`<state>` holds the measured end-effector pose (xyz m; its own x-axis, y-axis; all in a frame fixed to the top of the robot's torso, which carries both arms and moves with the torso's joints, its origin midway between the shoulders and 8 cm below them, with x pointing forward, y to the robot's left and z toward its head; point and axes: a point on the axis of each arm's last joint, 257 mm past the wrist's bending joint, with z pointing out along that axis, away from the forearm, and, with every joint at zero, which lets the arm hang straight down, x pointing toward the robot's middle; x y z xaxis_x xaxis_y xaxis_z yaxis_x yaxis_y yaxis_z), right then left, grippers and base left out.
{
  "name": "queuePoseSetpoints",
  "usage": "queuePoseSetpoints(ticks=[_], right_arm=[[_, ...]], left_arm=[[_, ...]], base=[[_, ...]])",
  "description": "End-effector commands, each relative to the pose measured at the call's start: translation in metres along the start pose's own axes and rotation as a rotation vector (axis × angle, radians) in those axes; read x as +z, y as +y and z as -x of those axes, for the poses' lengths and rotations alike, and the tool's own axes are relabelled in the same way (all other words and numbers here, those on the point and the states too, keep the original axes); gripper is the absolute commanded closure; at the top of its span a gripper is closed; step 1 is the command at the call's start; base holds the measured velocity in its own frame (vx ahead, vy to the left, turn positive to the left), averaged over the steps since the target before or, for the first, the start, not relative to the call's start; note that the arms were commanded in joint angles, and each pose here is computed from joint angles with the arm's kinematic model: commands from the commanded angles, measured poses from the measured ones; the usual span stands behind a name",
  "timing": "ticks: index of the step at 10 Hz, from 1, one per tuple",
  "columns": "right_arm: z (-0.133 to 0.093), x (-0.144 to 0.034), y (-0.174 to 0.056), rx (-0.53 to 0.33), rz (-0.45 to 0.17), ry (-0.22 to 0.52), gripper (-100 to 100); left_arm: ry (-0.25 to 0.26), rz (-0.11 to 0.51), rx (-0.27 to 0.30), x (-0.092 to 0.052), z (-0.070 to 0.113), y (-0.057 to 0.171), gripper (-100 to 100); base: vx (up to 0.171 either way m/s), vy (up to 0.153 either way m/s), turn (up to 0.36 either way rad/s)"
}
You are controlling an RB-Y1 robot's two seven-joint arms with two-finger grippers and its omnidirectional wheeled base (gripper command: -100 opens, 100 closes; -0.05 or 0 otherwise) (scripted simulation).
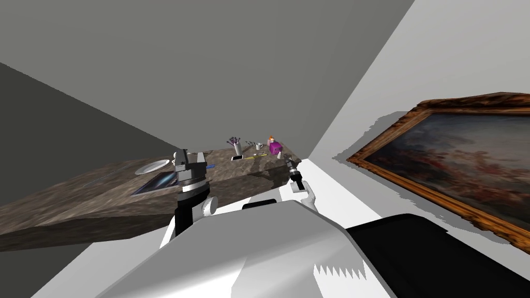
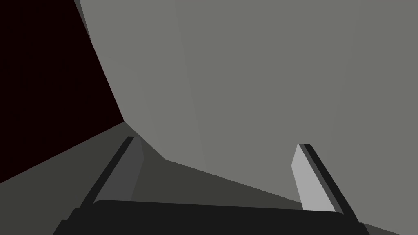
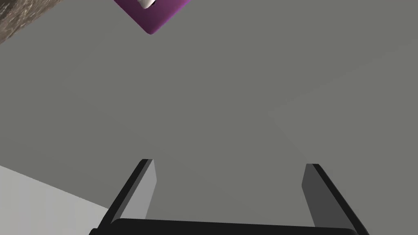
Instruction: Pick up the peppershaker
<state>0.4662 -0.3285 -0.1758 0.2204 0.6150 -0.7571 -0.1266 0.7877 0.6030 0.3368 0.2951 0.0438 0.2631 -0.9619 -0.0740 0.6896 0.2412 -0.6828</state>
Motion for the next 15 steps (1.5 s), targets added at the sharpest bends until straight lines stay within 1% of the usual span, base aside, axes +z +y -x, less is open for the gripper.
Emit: queuePoseSetpoints(ticks=[1, 2, 3, 4, 5, 6, 7, 8, 9, 10, 11, 12, 13, 14, 15], right_arm=[[-0.005, 0.001, -0.006, -0.038, -0.013, 0.008, -100], [-0.011, 0.005, -0.018, -0.082, -0.037, 0.021, -100], [-0.011, 0.005, -0.018, -0.095, -0.037, 0.022, -100], [-0.017, 0.008, -0.030, -0.137, -0.062, 0.036, -100], [-0.017, 0.008, -0.030, -0.151, -0.061, 0.036, -100], [-0.023, 0.012, -0.042, -0.192, -0.086, 0.051, -100], [-0.023, 0.012, -0.042, -0.206, -0.085, 0.051, -100], [-0.027, 0.016, -0.052, -0.246, -0.107, 0.064, -100], [-0.028, 0.016, -0.053, -0.260, -0.109, 0.067, -100], [-0.030, 0.021, -0.061, -0.297, -0.126, 0.075, -100], [-0.033, 0.019, -0.064, -0.312, -0.131, 0.083, -100], [-0.036, 0.023, -0.074, -0.348, -0.152, 0.096, -100], [-0.037, 0.023, -0.075, -0.363, -0.153, 0.099, -100], [-0.041, 0.026, -0.085, -0.396, -0.175, 0.114, -100], [-0.041, 0.026, -0.085, -0.412, -0.174, 0.116, -100]], left_arm=[[0.000, 0.000, 0.000, 0.000, 0.000, 0.000, 0], [0.000, 0.000, 0.000, 0.000, 0.000, 0.000, 0], [0.000, 0.000, 0.000, 0.000, 0.000, 0.000, 0], [0.000, 0.000, 0.000, 0.000, 0.000, 0.000, 0], [0.000, 0.000, 0.000, 0.000, 0.000, 0.000, 0], [0.000, 0.000, 0.000, 0.000, 0.000, 0.000, 0], [0.000, 0.000, 0.000, 0.000, 0.000, 0.000, 0], [0.000, 0.000, 0.000, 0.000, 0.000, 0.000, 0], [0.000, 0.000, 0.000, 0.000, 0.000, 0.000, 0], [0.000, 0.000, 0.000, 0.000, 0.000, 0.000, 0], [0.000, 0.000, 0.000, 0.000, 0.000, 0.000, 0], [0.000, 0.000, 0.000, 0.000, 0.000, 0.000, 0], [0.000, 0.000, 0.000, 0.000, 0.000, 0.000, 0], [0.000, 0.000, 0.000, 0.000, 0.000, 0.000, 0], [0.000, 0.000, 0.000, 0.000, 0.000, 0.000, 0]], base=[[-0.006, 0.030, -0.007], [-0.006, 0.038, -0.009], [-0.005, 0.030, -0.006], [-0.003, 0.029, -0.009], [-0.003, 0.025, -0.004], [-0.002, 0.028, -0.010], [0.000, 0.024, -0.004], [0.006, 0.026, -0.005], [0.005, 0.021, -0.005], [0.004, 0.023, -0.006], [0.004, 0.021, -0.003], [0.007, 0.025, -0.005], [0.007, 0.019, -0.004], [0.010, 0.019, -0.002], [0.010, 0.017, 0.000]])
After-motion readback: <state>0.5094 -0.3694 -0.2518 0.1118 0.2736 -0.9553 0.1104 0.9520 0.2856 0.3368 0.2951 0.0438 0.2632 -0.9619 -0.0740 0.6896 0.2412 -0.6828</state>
